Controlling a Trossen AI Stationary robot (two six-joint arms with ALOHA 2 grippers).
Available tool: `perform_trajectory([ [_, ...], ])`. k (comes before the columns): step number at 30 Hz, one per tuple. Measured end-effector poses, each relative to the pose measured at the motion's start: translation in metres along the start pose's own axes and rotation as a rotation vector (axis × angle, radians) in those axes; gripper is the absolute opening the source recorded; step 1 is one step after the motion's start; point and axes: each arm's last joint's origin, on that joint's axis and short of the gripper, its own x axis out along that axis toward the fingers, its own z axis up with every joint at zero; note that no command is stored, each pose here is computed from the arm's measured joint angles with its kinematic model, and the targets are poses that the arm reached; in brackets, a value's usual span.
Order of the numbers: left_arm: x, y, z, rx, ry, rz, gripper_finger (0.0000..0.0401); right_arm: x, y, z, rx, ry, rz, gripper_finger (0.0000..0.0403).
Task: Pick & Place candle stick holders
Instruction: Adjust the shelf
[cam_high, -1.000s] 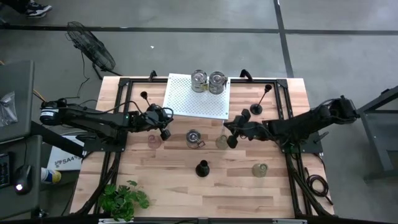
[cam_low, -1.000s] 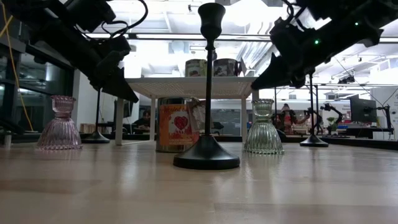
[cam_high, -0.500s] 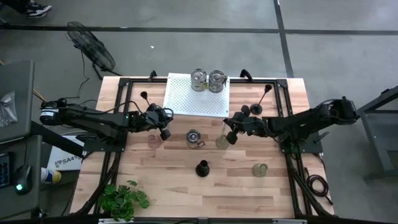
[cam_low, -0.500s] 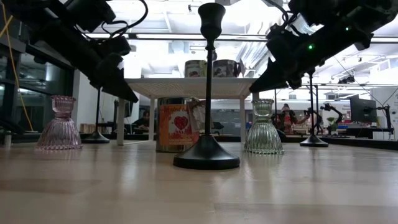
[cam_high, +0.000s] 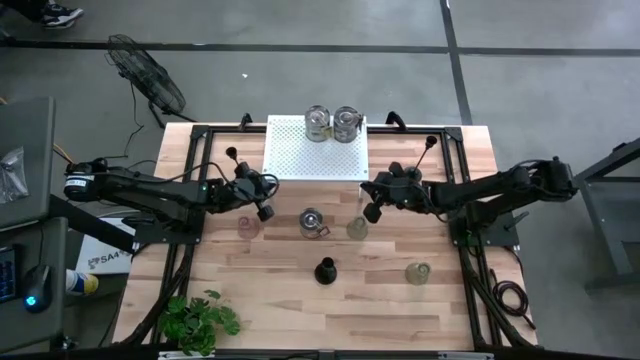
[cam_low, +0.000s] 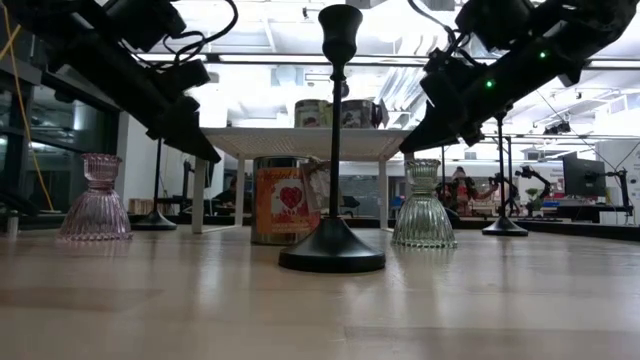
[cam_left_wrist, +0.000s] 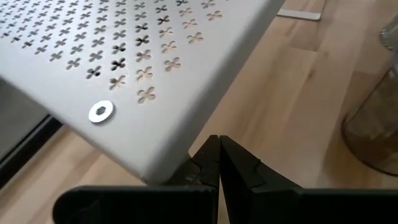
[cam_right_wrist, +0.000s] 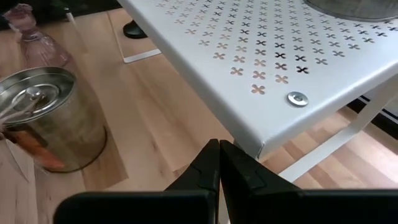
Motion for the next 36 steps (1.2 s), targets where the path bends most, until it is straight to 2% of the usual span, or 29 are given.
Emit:
perform_trajectory([
  [8,0.008,0.017,0.002,-0.009,0.015,0.036,0.0,0.002,-0.006,0.001,0.002,0.002,-0.012,0.0002],
  [15,0.015,0.03,0.008,-0.037,-0.018,-0.026,0.0,0.005,-0.011,0.002,-0.004,0.003,-0.032,0.0002],
  [36,0.016,0.031,0.008,-0.023,-0.024,-0.029,0.0,0.011,-0.029,0.007,0.006,0.001,-0.045,0.0002],
])
